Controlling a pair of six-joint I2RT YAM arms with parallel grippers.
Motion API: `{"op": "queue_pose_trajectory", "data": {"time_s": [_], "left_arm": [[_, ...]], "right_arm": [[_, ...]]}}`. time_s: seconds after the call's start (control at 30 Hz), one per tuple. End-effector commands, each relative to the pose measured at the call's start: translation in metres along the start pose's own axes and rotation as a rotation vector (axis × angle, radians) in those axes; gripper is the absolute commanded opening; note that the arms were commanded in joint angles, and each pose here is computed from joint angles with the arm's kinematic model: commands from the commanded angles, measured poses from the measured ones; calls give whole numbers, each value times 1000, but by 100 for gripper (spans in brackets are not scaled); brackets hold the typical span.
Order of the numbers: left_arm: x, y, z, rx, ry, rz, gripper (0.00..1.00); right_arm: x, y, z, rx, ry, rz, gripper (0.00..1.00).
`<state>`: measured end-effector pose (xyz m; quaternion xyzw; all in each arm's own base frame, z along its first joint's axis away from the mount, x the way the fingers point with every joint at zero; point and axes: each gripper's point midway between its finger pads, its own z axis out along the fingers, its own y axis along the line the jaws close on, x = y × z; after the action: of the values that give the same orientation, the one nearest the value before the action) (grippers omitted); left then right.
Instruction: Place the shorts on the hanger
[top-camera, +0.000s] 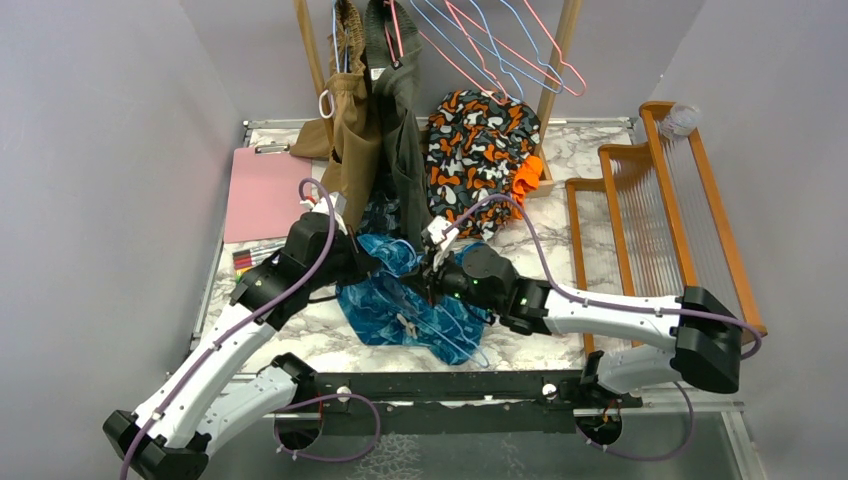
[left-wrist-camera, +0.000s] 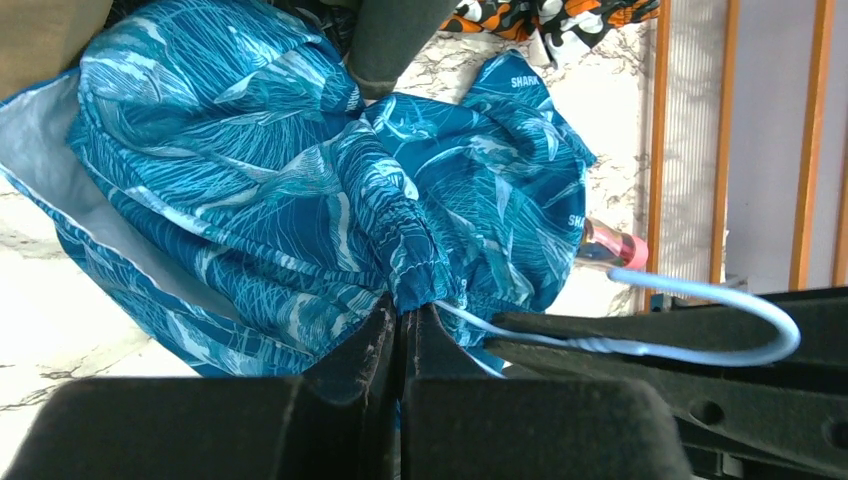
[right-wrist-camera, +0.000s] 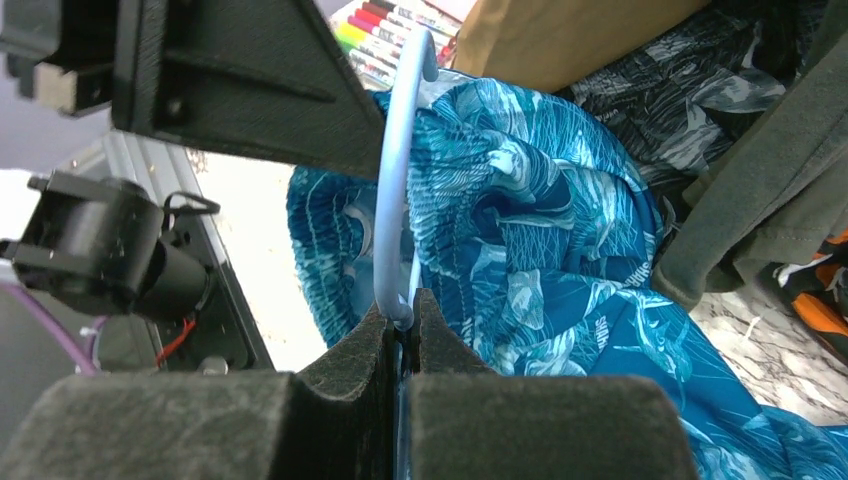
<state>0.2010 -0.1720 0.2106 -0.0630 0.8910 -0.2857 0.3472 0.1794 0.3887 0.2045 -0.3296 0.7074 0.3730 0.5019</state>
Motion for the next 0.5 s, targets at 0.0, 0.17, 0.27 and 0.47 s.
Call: {"op": "queue_pose_trajectory", "data": {"time_s": [0.0, 0.17, 0.27, 0.47], "left_arm": [[1, -9, -6, 52, 0, -7, 0], [1, -12, -7, 65, 2, -12, 0], [1, -13, -8, 67, 0, -12, 0], [0, -10, -6, 52, -3, -6, 0]], "right_arm": [[-18, 3, 14, 24, -104, 83, 1], [-23, 9, 22, -5, -192, 106, 1], [-26, 15, 24, -41, -235, 134, 1], [-32, 22, 31, -56, -262, 166, 1]]}}
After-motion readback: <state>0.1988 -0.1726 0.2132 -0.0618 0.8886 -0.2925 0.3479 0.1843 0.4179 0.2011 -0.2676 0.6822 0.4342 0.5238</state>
